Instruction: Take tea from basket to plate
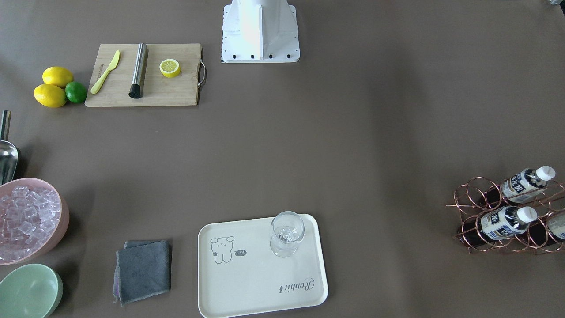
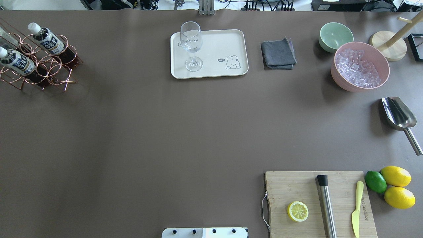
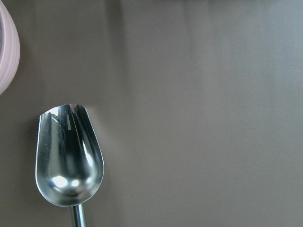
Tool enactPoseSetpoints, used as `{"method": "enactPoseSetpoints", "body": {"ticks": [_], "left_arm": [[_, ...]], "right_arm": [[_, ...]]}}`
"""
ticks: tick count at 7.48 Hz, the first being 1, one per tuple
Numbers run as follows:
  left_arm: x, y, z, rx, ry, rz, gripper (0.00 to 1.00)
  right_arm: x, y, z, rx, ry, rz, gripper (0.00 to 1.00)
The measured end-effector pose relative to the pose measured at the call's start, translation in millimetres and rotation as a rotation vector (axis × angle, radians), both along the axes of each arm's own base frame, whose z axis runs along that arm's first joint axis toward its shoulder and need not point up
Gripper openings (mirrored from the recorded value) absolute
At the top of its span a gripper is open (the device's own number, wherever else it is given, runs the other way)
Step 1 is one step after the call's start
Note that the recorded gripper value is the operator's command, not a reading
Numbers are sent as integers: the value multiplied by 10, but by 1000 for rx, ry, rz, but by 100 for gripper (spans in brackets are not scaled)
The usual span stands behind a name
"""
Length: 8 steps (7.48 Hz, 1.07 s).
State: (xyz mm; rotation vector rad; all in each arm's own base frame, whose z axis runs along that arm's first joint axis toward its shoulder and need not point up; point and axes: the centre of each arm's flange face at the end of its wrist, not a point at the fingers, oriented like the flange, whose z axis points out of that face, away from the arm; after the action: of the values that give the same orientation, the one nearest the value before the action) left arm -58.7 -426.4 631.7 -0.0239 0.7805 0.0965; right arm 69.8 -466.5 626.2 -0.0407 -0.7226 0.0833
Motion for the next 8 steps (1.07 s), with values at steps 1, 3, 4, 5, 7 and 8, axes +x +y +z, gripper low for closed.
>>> {"method": "enactPoseSetpoints", "body": {"ticks": [1,3,4,5,7,8], "left_arm": [[-2,0,1,0,0,-1,99],[-20,78,32,-4,0,-5,99],[-32,90,45,-7,0,-8,99],[-40,97,56,-9,-2,-10,99],[-113,104,48,-6,-29,-23,99],[-257,142,15,-4,-38,-60,99]], "right_arm": [[7,2,12,-2,1,1,100],[10,11,25,-5,1,1,100],[11,8,22,-4,1,1,100],[11,1,9,-2,2,2,100],[30,-8,-34,11,26,1,100],[33,-13,-46,14,34,1,100]]}}
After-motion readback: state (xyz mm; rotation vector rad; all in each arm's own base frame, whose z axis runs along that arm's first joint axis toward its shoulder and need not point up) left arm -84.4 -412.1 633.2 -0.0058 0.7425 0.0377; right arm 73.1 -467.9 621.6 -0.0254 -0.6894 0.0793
